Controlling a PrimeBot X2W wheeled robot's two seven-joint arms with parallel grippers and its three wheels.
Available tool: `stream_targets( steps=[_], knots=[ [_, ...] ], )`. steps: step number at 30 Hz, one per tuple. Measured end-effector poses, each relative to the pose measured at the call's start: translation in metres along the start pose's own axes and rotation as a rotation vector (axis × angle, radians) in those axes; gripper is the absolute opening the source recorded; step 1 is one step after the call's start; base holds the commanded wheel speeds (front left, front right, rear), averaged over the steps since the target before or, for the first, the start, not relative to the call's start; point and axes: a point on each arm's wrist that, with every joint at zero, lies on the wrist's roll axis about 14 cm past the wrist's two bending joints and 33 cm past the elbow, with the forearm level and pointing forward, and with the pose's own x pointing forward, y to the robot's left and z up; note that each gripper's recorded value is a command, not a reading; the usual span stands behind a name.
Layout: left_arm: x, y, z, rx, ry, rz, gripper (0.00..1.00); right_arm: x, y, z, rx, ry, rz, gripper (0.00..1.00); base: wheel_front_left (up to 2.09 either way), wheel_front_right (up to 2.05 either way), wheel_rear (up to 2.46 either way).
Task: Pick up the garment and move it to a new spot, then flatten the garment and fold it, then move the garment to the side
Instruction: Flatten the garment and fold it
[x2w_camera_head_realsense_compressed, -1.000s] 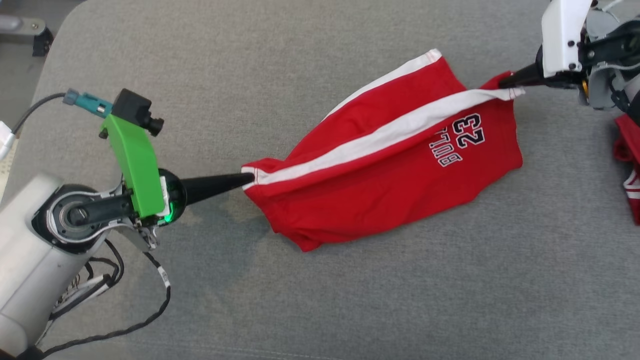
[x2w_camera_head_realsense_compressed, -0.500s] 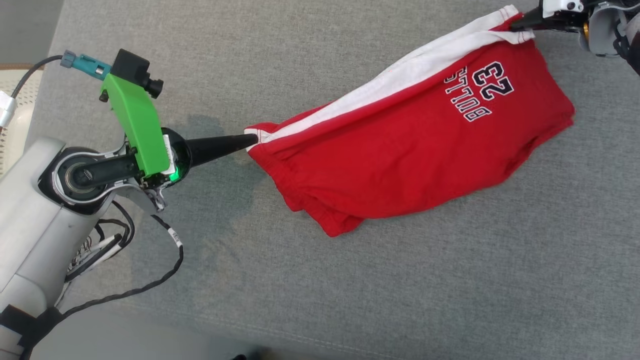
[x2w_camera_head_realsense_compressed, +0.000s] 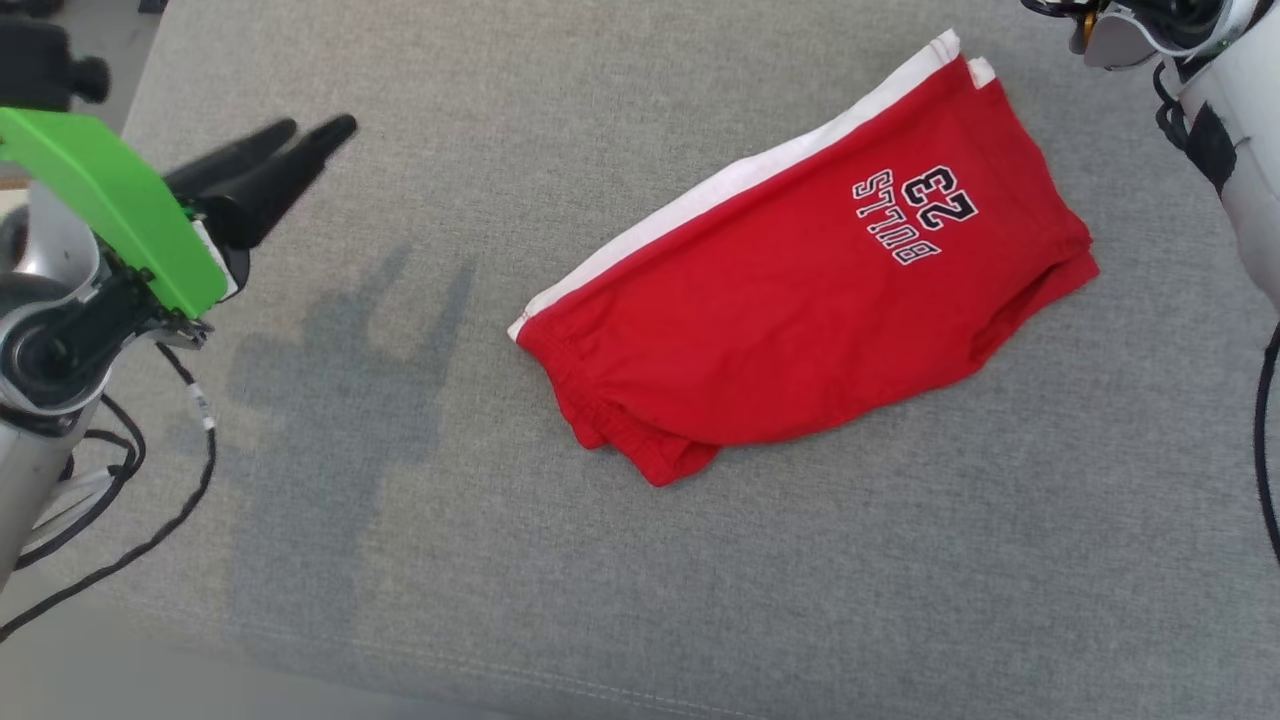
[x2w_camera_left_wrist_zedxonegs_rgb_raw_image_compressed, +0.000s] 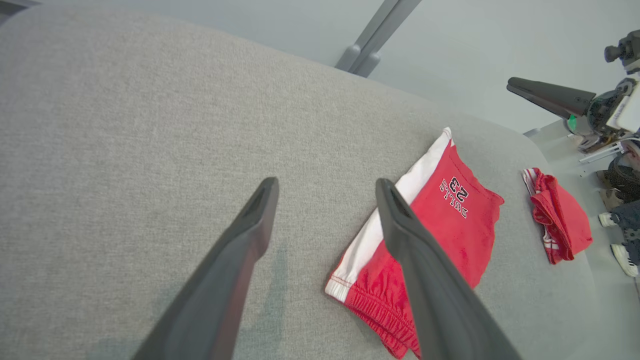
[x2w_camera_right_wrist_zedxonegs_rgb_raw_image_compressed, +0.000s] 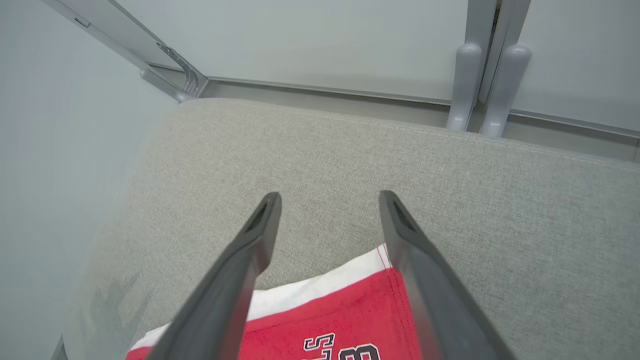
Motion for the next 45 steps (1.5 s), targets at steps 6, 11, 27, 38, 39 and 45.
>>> stream_targets(
  steps=[6,11,27,38,39,45],
  knots=[
    [-0.034,0.010,0.036,0.305,-0.333,0.119,1.00,-0.044,0.011,0.030,-0.072,-0.404,0.023,1.00,0.00,0.00,0.00],
    [-0.064,0.006,0.046,0.370,-0.609,0.246,1.00,-0.078,0.004,0.004,-0.093,-0.576,-0.006,1.00,0.00,0.00,0.00],
    [-0.099,-0.014,-0.042,0.191,-0.747,0.336,1.00,-0.047,-0.056,-0.092,-0.143,-0.242,-0.227,1.00,0.00,0.00,0.00],
    [-0.112,0.008,-0.072,0.166,-0.732,0.449,1.00,0.007,-0.053,-0.131,-0.111,0.024,-0.206,1.00,0.00,0.00,0.00],
    [-0.112,0.011,-0.076,0.161,-0.724,0.460,1.00,0.011,-0.051,-0.135,-0.106,0.040,-0.198,1.00,0.00,0.00,0.00],
    [-0.114,0.021,-0.082,0.151,-0.715,0.492,1.00,0.021,-0.058,-0.149,-0.128,0.135,-0.209,1.00,0.00,0.00,0.00]
  ],
)
